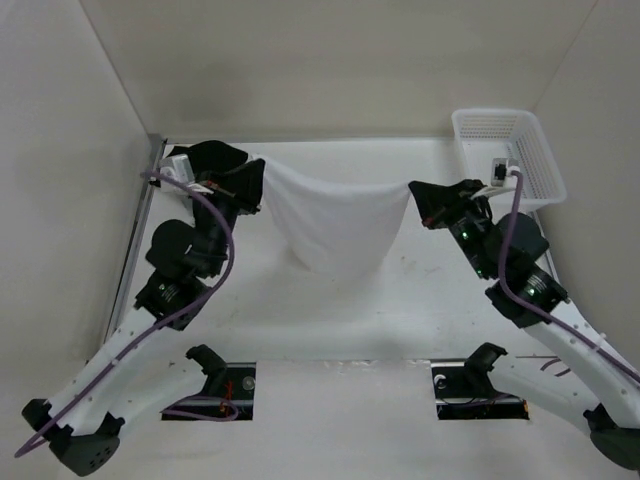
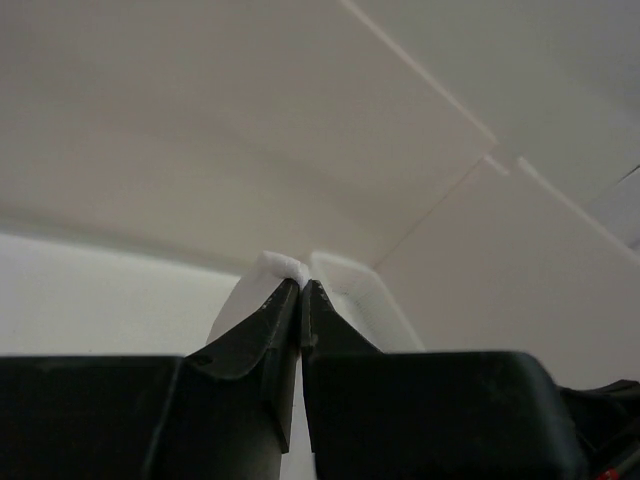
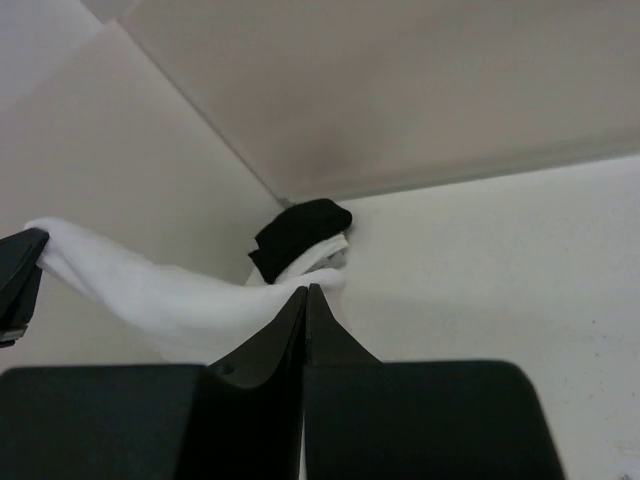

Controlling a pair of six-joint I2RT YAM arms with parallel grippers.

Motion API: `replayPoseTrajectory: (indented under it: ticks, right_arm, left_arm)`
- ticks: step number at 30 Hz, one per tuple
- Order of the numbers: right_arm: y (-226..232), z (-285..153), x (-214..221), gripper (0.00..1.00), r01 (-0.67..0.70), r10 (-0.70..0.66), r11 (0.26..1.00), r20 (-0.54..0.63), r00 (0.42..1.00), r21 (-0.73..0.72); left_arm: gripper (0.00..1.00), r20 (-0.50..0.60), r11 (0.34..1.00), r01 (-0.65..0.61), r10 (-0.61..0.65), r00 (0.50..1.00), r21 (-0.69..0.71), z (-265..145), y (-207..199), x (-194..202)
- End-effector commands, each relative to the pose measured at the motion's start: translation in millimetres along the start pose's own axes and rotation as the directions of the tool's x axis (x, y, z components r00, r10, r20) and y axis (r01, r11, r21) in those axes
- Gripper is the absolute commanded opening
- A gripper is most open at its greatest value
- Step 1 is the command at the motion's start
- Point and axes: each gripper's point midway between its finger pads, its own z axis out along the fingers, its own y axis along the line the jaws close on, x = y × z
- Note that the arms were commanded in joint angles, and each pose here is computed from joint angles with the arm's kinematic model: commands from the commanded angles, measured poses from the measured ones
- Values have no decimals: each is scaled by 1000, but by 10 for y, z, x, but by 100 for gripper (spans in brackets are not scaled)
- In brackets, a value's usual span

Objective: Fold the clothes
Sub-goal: Flatten the tank top out

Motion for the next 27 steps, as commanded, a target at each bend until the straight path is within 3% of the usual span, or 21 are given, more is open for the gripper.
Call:
replayPoseTrajectory:
  ticks: [1,4,7,10,15,17,19,22,27]
  right_arm:
    - [-72,-142,23,1,74,-72,995,-32,997,62]
    - [-147,-11,72,1,87,-83,993,-49,995,85]
    - [-426,395,209,1,82,-72,988,-84,994,129]
    - [-701,908,388,1,30,-9,989,-144,990,146]
    - [-1393,1877,677,0,39,24,964,-231,973,264]
    - [-1687,2175,726,0,39,46,948,-256,966,317]
    - [-1934,2422,705,0,42,62,929,-266,962,368]
    - [-1883,2492,529,0,34,57,934,-242,969,355]
    - [-1322,1998,288,0,56,-8,964,-183,983,259]
  left_arm:
    - [3,-4,994,-91,91,996,-57,-95,1,-88]
    - [4,-6,985,-146,146,989,-88,-52,-6,-40]
    - [4,-31,963,-223,221,975,-153,153,180,138]
    - [5,-81,924,-290,278,957,-249,526,685,410]
    - [5,-175,891,-265,213,961,-369,1304,1667,884]
    - [5,-182,875,-274,217,959,-400,1653,1877,924]
    - [5,-176,864,-298,245,953,-407,1999,1951,856]
    - [4,-180,859,-332,283,942,-391,2276,1823,712]
    - [3,-127,890,-307,280,952,-336,1846,1367,500]
